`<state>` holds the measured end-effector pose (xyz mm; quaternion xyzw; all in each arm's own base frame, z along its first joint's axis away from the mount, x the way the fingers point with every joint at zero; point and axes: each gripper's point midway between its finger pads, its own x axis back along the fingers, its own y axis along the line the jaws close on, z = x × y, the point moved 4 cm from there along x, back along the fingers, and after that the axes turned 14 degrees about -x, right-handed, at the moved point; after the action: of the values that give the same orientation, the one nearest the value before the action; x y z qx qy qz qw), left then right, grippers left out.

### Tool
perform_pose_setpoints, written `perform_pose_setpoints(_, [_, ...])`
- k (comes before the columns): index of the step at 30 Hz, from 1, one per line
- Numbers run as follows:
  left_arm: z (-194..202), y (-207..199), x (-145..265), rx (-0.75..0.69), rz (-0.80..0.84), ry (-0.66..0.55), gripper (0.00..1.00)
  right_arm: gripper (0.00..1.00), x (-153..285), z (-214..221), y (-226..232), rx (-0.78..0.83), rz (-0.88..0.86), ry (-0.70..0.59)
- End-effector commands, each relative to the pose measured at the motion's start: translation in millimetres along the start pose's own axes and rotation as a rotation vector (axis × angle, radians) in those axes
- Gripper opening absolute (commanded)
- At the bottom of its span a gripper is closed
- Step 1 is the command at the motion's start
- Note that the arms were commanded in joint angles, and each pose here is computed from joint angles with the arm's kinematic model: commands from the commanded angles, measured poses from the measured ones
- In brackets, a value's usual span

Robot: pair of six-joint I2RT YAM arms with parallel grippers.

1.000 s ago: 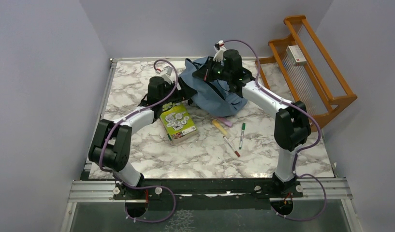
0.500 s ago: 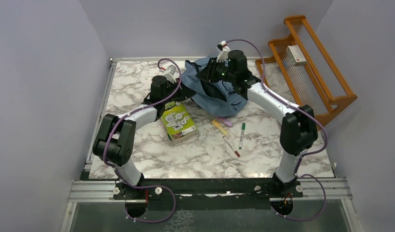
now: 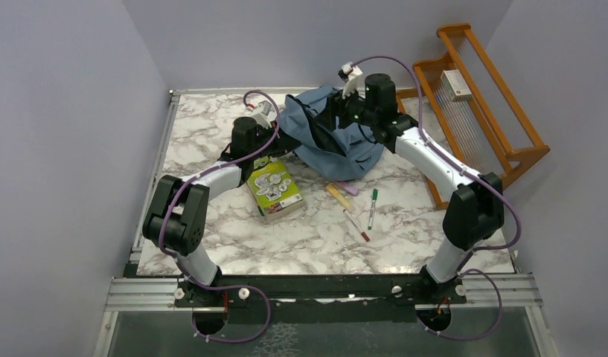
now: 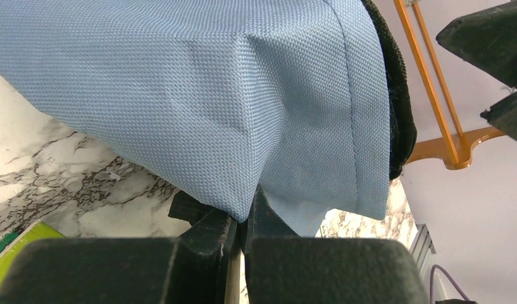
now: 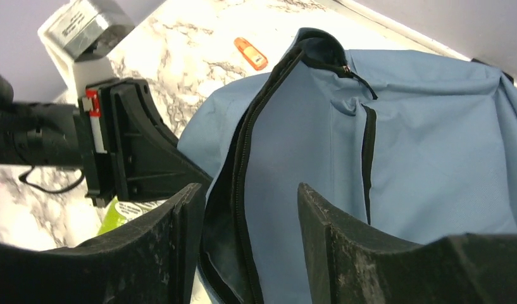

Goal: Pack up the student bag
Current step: Adjust the student bag at the center of the board.

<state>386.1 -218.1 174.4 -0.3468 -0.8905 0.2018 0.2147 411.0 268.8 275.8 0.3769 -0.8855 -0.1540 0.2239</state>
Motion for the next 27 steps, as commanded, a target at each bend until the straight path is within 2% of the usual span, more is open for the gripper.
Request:
perform_pose_setpoints(1, [-8.5, -5.2, -0.5, -0.047, 0.048, -0.033, 0.0, 0.61, 13.1, 10.8, 6.5, 0.159, -0.072, 0.078])
perform_pose_setpoints(13, [-8.7, -6.6, -1.7, -0.049, 0.063, -0.028, 0.0, 0.6, 1.2, 37.7, -1.3, 0.197, -0.131, 0.208])
perform_pose_setpoints(18, [-8.9, -7.8, -1.9, -0.053, 0.073, -0.025, 0.0, 0.57, -8.3, 46.6, -10.6, 0.183, -0.112, 0.234])
perform_pose_setpoints(23, [-8.4, -9.8, -1.5, -0.063, 0.091, -0.019, 0.0, 0.48, -15.8, 47.1, -22.1, 0.175, -0.052, 0.212])
perform_pose_setpoints(25, [-7.7, -10.8, -1.5, -0.069, 0.102, -0.014, 0.0, 0.39, -17.0, 44.8, -24.2, 0.175, -0.035, 0.199])
perform_pose_setpoints(27, [-7.0, -11.1, -1.3, -0.076, 0.113, -0.009, 0.0, 0.26, -15.6, 40.0, -22.7, 0.175, -0.027, 0.174])
